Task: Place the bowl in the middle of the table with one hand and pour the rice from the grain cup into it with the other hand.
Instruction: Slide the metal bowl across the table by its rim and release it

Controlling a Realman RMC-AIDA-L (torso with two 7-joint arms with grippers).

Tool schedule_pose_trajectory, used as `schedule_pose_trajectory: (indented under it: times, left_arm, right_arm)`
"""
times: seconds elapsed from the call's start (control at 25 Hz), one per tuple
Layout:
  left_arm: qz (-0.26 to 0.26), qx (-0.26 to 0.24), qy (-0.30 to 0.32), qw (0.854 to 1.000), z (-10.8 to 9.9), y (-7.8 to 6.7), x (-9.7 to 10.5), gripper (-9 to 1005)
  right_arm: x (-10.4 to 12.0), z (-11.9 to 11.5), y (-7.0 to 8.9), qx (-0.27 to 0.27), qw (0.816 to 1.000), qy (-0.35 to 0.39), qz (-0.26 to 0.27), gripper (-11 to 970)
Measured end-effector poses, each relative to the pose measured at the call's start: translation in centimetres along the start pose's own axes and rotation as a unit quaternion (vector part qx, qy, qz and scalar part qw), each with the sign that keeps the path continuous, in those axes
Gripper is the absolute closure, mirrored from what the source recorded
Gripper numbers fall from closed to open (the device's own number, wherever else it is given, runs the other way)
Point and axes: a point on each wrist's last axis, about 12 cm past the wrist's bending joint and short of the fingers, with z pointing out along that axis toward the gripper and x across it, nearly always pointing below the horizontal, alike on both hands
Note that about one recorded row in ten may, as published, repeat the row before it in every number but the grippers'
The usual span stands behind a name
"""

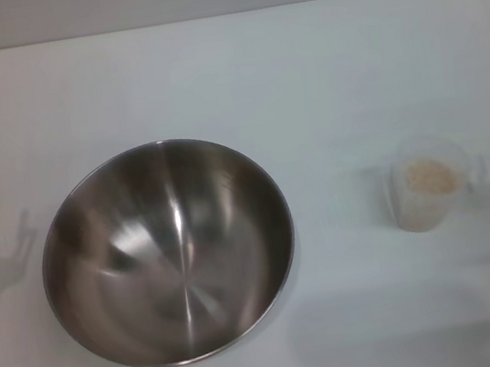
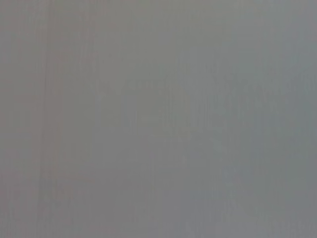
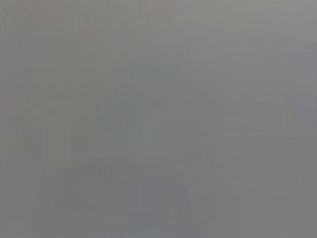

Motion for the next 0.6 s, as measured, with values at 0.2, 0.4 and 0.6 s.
schedule_pose_trajectory:
  times: [0.2, 0.4, 0.6]
  left_arm:
    - [-0.005, -0.002, -0.008, 1.000, 0.4, -0.1, -0.2, 162]
    - [-0.021, 0.003, -0.011, 1.000, 1.9, -0.2, -0.5, 161]
    - [-0.023, 0.005, 0.023, 0.999, 5.3, -0.1, -1.2, 161]
  right_arm:
    - [-0.1, 0.0, 0.0, 0.000, 1.000, -0.003, 0.001, 120]
    - [-0.1, 0.1, 0.0, -0.001, 1.000, -0.004, 0.001, 121]
    - [-0.1, 0.1, 0.0, -0.001, 1.000, -0.005, 0.000, 121]
